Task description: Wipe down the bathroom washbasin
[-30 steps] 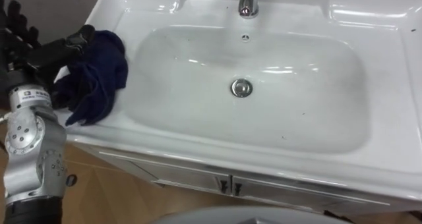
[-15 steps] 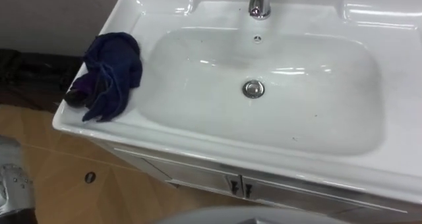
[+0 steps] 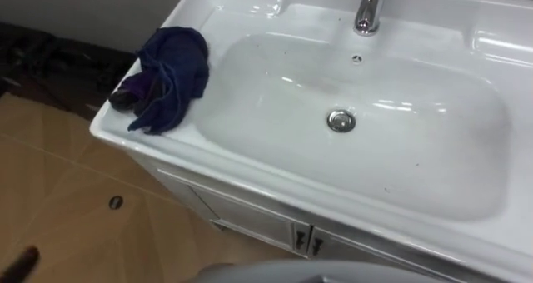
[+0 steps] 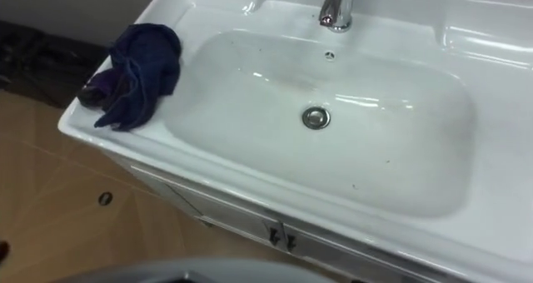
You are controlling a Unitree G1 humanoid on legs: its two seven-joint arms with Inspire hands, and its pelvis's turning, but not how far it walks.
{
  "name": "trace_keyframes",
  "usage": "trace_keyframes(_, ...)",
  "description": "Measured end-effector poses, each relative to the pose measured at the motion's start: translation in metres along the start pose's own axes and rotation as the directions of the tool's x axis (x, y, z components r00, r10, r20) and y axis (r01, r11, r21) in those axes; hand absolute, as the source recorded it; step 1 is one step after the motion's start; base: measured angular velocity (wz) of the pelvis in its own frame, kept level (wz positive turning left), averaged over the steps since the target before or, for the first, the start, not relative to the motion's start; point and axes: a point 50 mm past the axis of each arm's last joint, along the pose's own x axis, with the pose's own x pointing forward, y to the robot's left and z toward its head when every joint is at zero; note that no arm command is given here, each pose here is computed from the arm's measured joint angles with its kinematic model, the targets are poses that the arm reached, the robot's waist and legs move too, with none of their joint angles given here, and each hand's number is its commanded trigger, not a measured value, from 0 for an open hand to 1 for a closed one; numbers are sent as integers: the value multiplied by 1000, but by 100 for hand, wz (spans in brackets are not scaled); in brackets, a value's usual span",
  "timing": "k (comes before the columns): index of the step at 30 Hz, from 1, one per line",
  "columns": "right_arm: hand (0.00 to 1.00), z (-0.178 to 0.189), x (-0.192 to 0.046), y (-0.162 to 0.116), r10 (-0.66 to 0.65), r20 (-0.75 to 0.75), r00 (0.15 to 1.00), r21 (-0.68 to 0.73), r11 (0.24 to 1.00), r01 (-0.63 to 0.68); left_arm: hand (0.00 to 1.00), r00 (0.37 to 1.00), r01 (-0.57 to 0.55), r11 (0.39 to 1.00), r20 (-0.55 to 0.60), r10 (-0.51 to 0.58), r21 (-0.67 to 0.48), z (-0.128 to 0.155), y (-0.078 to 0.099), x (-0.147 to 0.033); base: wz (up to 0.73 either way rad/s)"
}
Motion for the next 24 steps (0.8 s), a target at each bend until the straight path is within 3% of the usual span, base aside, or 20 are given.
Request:
trace_keyframes(2, 0, 2, 1, 2, 15, -10, 1000, -15, 1000, -15, 0, 994, -13, 995, -107, 24, 96, -28, 15, 2, 12)
trace_keyframes(5, 0, 3, 1, 1, 19, -25, 1000, -47, 999, -20, 0, 974, 51, 958, -228, 16, 281, -63, 39, -2, 15)
trace_keyframes(7, 0, 3, 1, 0, 25, -29, 999, -61, 998, -26, 0, 961, 130, 909, -276, -17, 396, -76, 44, -5, 25)
trace_keyframes(10, 0, 4, 1, -3, 15, -50, 999, -109, 994, -20, 0, 940, 286, 772, -323, -110, 568, -85, 37, -10, 31)
trace_keyframes(15, 0, 12, 2, -1, 24, -88, 996, -191, 981, -40, 0, 892, 450, 590, -370, -260, 670, -80, 0, -14, 3)
trace_keyframes(18, 0, 18, 3, 6, 41, -98, 994, -225, 972, -62, 0, 857, 512, 534, -357, -371, 673, -68, -30, -19, 4)
trace_keyframes(21, 0, 21, 4, 13, 72, -101, 992, -256, 962, -96, 0, 828, 532, 454, -326, -457, 714, -54, -57, -23, 5)
trace_keyframes(24, 0, 22, 5, 19, 101, -106, 989, -287, 950, -127, 0, 798, 545, 375, -327, -507, 750, -47, -73, -28, -6)
